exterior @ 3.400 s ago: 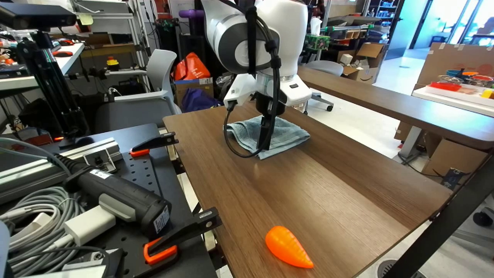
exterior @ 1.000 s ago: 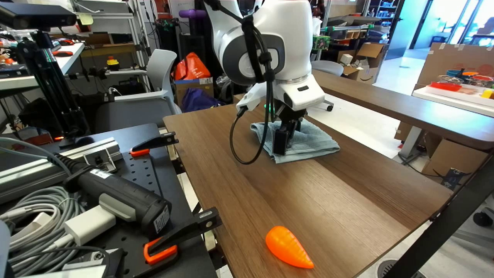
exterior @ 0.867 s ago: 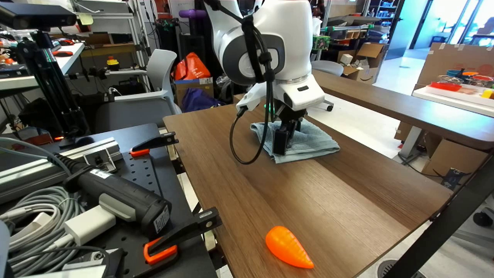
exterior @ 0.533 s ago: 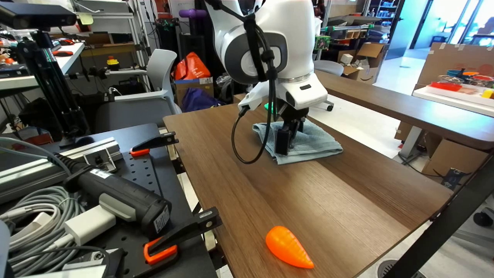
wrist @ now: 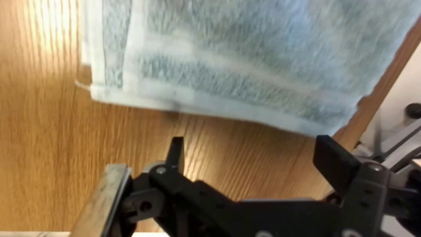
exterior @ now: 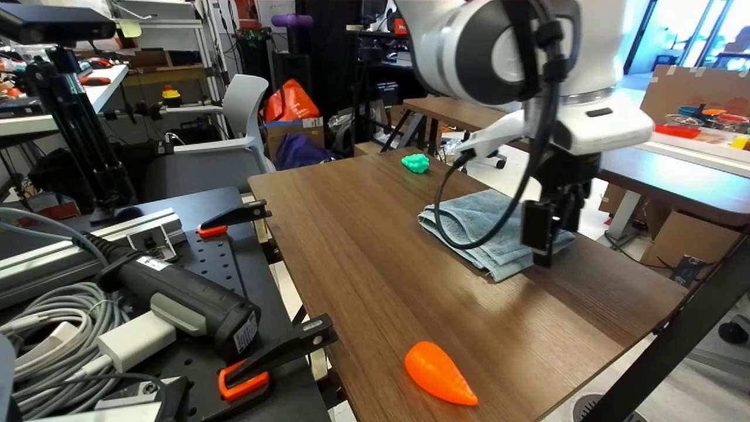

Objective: Use the towel to wipe the tabletop

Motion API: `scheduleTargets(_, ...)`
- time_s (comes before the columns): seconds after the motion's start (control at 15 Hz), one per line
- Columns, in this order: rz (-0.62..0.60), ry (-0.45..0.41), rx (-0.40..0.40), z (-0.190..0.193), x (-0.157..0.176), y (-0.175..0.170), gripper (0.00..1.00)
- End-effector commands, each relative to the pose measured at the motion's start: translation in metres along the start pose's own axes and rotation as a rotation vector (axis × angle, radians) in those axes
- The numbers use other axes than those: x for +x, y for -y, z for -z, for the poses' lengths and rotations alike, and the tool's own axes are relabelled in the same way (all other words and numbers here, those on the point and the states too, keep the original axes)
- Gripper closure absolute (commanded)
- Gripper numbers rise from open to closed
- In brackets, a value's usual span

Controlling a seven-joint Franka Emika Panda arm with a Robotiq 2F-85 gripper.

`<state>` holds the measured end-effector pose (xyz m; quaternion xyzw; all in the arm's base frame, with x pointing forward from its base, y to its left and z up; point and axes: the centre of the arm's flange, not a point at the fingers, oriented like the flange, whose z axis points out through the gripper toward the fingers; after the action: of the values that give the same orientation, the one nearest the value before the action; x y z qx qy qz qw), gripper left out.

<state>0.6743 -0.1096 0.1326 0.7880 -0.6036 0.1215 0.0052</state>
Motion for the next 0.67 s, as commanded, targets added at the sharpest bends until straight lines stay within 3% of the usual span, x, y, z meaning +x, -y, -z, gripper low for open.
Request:
scheduleTargets(0.0, -0.191, -0.009, -0.085, -0.049, 0.065, 0.038, 0.00)
scheduleTargets(0.27, -0.268, 0.038, -0.075, -0.031, 0.072, 0.035, 0.00)
scheduleTargets(0.6, -0.180, 0.109, -0.017, 0.004, 0.026, 0.017, 0.00)
